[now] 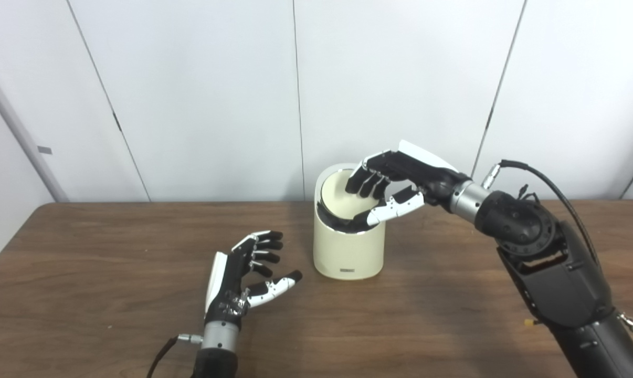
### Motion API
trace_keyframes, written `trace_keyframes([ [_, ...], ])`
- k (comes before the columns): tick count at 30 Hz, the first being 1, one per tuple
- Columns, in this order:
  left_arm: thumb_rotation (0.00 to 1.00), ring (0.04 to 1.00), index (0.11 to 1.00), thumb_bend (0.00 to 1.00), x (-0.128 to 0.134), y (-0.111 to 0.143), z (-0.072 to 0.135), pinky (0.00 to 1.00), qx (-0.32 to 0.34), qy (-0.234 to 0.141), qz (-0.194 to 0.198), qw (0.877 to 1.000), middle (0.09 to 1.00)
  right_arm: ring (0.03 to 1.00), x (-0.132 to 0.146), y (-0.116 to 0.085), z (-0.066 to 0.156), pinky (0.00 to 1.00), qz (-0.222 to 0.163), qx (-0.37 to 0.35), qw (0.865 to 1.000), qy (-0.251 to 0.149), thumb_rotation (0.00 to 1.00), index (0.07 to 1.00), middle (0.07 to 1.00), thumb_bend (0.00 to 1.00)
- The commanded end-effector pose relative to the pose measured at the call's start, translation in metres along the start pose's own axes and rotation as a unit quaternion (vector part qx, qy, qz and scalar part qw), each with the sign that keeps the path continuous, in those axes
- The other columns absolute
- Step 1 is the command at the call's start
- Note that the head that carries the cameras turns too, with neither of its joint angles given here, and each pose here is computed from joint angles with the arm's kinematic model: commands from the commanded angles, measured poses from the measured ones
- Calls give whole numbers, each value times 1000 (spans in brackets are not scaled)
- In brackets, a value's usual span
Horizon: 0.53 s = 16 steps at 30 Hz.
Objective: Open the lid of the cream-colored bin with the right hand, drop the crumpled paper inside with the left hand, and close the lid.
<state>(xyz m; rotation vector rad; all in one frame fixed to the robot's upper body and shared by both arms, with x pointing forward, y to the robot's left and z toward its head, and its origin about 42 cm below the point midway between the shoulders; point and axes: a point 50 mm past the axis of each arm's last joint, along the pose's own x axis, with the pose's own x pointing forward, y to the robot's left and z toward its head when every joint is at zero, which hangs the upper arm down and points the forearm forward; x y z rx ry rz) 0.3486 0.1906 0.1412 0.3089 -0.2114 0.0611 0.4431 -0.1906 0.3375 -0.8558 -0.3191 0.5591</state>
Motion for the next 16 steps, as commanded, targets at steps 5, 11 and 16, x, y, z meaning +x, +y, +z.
trace_keyframes([
  [5,25,617,712,731,11,3,16,497,-6,-32,6,999,684,619,-16,-45,19,555,-65,-19,997,-40,392,579,615,607],
  [11,22,619,714,728,11,3,16,506,-2,-36,5,999,684,639,-33,-55,13,572,-103,4,993,-54,357,624,632,614],
  [16,24,620,713,734,11,5,16,502,-3,-37,5,999,683,681,-52,-54,0,563,-160,29,986,-40,336,703,729,635],
])
